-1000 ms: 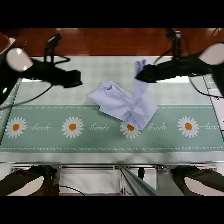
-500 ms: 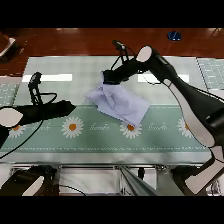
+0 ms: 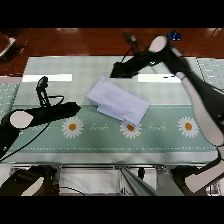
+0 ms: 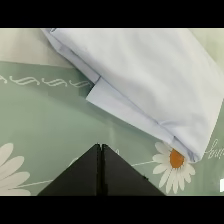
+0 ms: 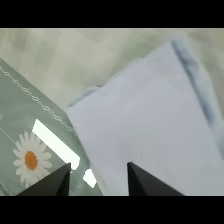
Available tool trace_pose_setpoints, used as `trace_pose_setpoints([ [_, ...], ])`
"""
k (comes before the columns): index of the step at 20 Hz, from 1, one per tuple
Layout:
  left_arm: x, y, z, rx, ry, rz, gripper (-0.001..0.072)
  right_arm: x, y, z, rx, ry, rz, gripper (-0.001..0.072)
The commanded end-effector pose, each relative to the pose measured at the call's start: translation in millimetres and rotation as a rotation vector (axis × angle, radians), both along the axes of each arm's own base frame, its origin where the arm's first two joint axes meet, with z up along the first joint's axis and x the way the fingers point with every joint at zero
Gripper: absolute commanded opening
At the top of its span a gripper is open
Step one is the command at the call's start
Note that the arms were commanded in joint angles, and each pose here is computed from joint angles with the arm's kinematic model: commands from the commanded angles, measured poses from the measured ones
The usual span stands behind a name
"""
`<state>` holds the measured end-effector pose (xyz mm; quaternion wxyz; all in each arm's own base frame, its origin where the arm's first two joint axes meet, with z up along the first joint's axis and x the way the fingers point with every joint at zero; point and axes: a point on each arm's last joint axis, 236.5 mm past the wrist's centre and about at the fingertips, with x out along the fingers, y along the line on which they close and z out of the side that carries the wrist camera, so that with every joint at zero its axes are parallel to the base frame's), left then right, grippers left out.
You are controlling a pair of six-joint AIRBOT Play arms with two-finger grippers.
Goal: Fold the shirts.
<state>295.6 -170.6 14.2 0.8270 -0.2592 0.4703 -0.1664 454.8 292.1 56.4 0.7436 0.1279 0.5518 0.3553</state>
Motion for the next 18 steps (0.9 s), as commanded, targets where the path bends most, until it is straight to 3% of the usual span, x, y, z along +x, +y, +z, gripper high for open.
trace_pose_setpoints([
  [1, 3, 0, -1, 0.000, -0.007, 0.007, 0.0030, -22, -132, 31, -0.251, 0.006, -0.061, 0.0413],
  [3, 3, 0, -1, 0.001, -0.007, 0.006, 0.0030, -36, -198, 42, -0.307, -0.046, -0.260, 0.0407],
  [5, 3, 0, -1, 0.001, -0.009, 0.007, 0.0030, -65, -230, 19, -0.269, -0.053, -0.484, 0.0408],
  [9, 8, 1, 1, -0.001, -0.027, 0.022, 0.0030, -127, -209, -70, -0.038, 0.059, -0.794, 0.0408],
  [11, 10, 2, 2, -0.002, -0.033, 0.027, 0.0030, -143, -187, -106, 0.033, 0.150, -0.835, 0.0408],
  [18, 9, 2, 2, -0.002, -0.031, 0.025, 0.0030, -142, -135, -161, 0.077, 0.382, -0.719, 0.0409],
])
